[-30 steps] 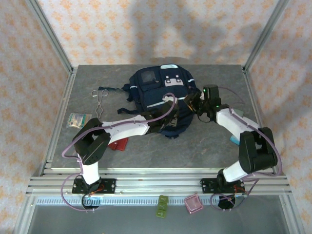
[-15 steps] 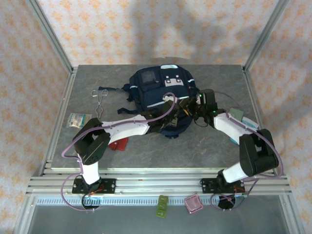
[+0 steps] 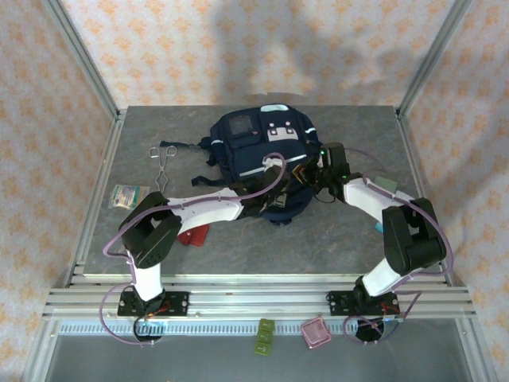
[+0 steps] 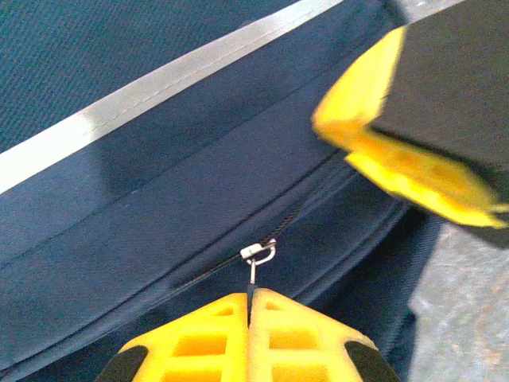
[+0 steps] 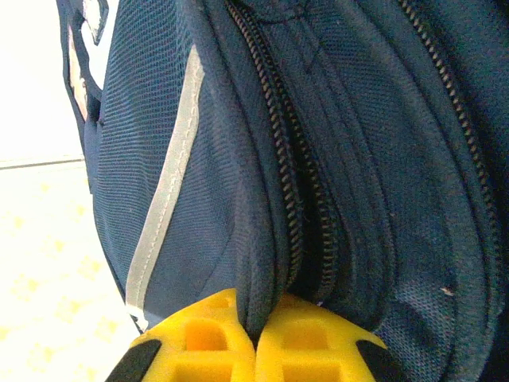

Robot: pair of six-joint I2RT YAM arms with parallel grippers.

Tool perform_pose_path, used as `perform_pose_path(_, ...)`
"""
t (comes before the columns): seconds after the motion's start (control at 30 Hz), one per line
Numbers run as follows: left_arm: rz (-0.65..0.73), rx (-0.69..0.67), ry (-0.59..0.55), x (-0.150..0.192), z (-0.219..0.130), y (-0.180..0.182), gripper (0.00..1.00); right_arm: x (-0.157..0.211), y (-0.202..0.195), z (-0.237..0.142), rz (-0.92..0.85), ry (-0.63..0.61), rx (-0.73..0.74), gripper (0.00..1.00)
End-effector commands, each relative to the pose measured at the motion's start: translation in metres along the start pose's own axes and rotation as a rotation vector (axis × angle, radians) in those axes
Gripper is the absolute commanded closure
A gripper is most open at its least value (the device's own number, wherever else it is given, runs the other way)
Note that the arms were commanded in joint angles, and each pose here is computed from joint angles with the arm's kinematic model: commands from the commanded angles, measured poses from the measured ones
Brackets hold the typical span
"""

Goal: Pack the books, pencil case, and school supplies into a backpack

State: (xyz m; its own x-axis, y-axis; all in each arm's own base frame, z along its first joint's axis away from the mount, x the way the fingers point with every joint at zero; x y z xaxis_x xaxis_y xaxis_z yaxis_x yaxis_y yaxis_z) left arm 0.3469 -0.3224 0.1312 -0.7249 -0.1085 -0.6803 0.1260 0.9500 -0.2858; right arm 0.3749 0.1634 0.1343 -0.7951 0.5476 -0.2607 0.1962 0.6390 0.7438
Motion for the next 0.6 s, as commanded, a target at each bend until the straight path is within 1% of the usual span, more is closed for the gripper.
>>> perform_pose_path(0.0,-0.035,-0.118,0.005,0.005,-0.004,0.044,1.0,-0.023,0.024,-0.013,-0.05,-0.106,-0.055,1.0)
perform_pose_path(0.37,-0.149,-0.334,-0.068,-0.009,-0.024,0.141,1.0,-0.026,0.025,-0.031,-0.052,-0.159,-0.073,1.0)
perform_pose_path(0.47,-0.185,-0.37,-0.088,-0.015,-0.028,0.16,1.0,-0.027,0.025,-0.034,-0.05,-0.168,-0.078,1.0)
perform_pose_path(0.57,-0.208,-0.377,-0.103,-0.022,-0.03,0.167,1.0,-0.026,0.029,-0.034,-0.052,-0.157,-0.103,1.0)
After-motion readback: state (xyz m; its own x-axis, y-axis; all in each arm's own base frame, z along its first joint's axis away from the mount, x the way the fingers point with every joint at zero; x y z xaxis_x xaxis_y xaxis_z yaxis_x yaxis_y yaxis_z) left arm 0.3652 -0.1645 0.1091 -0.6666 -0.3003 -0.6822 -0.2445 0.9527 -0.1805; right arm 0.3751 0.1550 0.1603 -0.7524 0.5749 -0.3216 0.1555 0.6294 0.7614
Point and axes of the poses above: each hand's point on the last joint's axis, 136 mm out from that joint toward the fingers, its own z axis out along the fingers, its own y axis along the line the jaws close on, x = y × z, the point moved 3 cm from there along -z, back along the fingers, and after that the axes turned 10 degrees about -z, right-handed, at the moved point
